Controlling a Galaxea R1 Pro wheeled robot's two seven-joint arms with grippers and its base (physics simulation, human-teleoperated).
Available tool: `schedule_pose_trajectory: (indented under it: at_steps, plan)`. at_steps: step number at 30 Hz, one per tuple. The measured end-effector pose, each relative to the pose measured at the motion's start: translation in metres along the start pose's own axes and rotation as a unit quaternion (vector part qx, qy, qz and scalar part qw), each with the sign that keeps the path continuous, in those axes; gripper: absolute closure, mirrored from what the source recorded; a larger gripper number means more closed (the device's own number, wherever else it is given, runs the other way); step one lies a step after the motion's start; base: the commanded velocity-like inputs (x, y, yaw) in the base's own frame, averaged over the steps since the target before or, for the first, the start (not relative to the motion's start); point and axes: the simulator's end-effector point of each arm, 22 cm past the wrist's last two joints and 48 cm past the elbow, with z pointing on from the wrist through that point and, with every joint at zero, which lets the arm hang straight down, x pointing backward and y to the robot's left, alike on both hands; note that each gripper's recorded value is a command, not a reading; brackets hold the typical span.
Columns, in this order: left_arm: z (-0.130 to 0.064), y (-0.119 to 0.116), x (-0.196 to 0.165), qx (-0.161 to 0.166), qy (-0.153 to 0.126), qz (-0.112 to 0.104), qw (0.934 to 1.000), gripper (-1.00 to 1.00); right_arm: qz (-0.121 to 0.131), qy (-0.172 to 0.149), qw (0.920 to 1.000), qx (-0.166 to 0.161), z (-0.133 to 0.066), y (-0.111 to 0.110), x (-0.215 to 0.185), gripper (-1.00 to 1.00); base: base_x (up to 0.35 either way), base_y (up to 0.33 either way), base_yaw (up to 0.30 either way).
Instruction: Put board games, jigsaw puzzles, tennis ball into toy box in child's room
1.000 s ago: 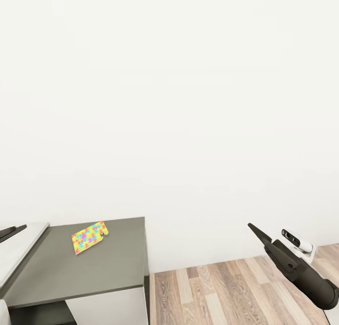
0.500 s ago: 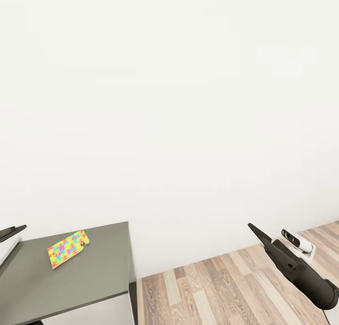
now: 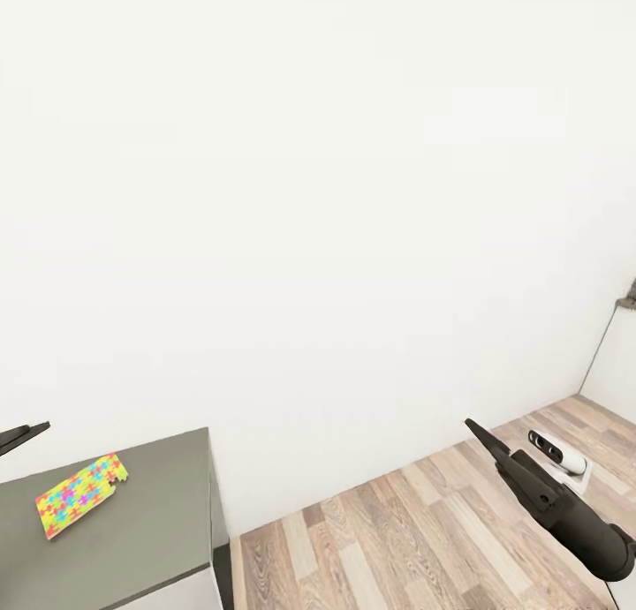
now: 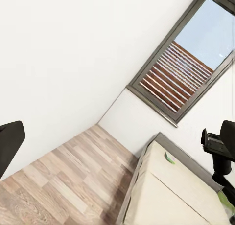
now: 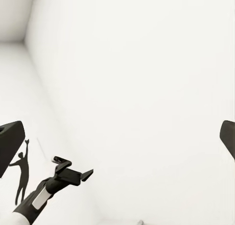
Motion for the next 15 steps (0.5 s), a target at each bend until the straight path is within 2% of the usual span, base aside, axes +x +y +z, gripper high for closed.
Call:
schedule_pose_trajectory:
  at_steps: [4, 8, 15]
  plan:
    - [0.000, -0.001, -0.001, 0.001, -0.001, 0.001, 1.0000, -1.00, -0.001, 0.000, 0.9999, 0.014, 0.000, -0.005, 0.000, -1.00, 0.000, 0.000, -0.257]
    - [0.000, -0.003, 0.000, 0.002, 0.000, 0.002, 1.0000, -1.00, -0.001, 0.000, 0.9991, 0.041, 0.000, -0.017, 0.000, -1.00, 0.000, 0.000, -0.257]
    - [0.001, -0.005, 0.000, 0.005, 0.000, 0.003, 1.0000, -1.00, 0.004, 0.008, 0.9932, 0.116, -0.006, -0.049, -0.001, -1.00, 0.000, 0.000, -0.257]
